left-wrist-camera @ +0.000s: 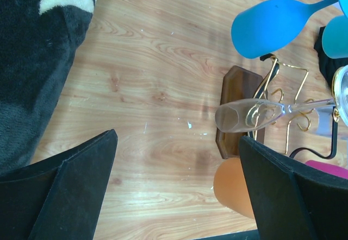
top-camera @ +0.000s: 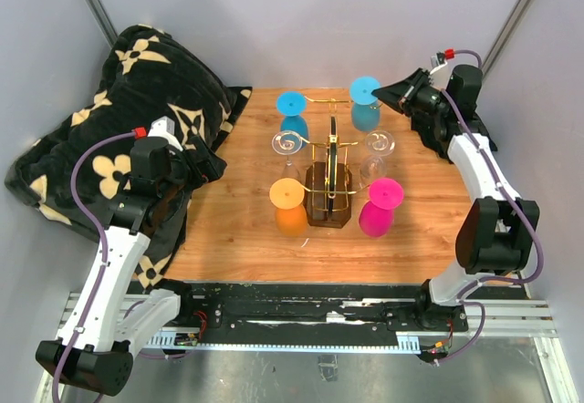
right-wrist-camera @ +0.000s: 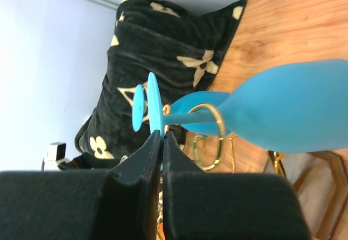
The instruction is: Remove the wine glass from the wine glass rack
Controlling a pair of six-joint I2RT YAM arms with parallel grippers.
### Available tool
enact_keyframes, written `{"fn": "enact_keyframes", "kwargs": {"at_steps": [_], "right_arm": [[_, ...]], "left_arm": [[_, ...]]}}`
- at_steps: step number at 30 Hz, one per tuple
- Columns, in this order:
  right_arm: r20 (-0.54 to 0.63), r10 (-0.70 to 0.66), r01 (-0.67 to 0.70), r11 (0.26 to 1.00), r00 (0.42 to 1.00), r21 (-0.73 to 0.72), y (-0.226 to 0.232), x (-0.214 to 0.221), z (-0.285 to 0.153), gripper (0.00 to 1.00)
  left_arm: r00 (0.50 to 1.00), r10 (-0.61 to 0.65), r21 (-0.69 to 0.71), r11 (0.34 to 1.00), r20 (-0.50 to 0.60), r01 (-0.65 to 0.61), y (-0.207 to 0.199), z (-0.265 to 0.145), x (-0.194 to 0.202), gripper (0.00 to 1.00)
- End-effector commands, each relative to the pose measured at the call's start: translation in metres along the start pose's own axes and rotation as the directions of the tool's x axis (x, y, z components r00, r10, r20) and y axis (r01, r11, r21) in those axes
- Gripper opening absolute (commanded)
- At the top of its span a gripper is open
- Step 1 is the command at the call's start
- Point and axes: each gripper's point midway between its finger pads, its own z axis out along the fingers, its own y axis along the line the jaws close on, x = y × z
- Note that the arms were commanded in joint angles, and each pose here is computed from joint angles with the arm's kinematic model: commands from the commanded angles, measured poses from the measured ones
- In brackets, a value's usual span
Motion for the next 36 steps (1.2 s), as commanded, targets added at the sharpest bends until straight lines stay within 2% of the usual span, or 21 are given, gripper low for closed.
{"fn": "enact_keyframes", "kwargs": {"at_steps": [1, 13, 17, 22, 30, 36], "right_arm": [[-0.034, -0.082, 0.077, 0.989, 0.996, -0.124, 0.047, 0.015, -0.008, 0.01], [-0.132, -0.105, 0.092, 0.991, 0.986, -0.101, 0.054, 0.057, -0.045, 0.01], [-0.137, -0.088, 0.087, 0.996, 0.987, -0.016, 0.037, 0.062, -0.062, 0.01], [-0.055, -0.057, 0.062, 0.994, 0.997, 0.093, 0.002, 0.038, -0.085, 0.01], [0.066, -0.107, 0.093, 0.977, 0.992, 0.193, -0.036, -0.015, -0.103, 0.01], [0.054, -0.287, 0.244, 0.888, 0.956, 0.391, -0.082, -0.042, -0.107, 0.01]], "left_arm": [[1.000, 0.012, 0.013, 1.000, 0.015, -0.012, -0.003, -0.004, -0.003, 1.00], [1.000, 0.016, 0.013, 1.000, 0.009, -0.016, -0.001, -0.006, 0.001, 1.00], [1.000, 0.014, 0.015, 1.000, 0.006, -0.014, -0.001, -0.006, 0.002, 1.00], [1.000, 0.004, 0.035, 0.999, 0.000, -0.004, -0.005, -0.006, 0.004, 1.00], [1.000, 0.007, 0.027, 1.000, 0.002, -0.007, -0.003, -0.007, 0.003, 1.00], [1.000, 0.025, 0.013, 1.000, 0.008, -0.025, -0.001, -0.006, 0.001, 1.00]]}}
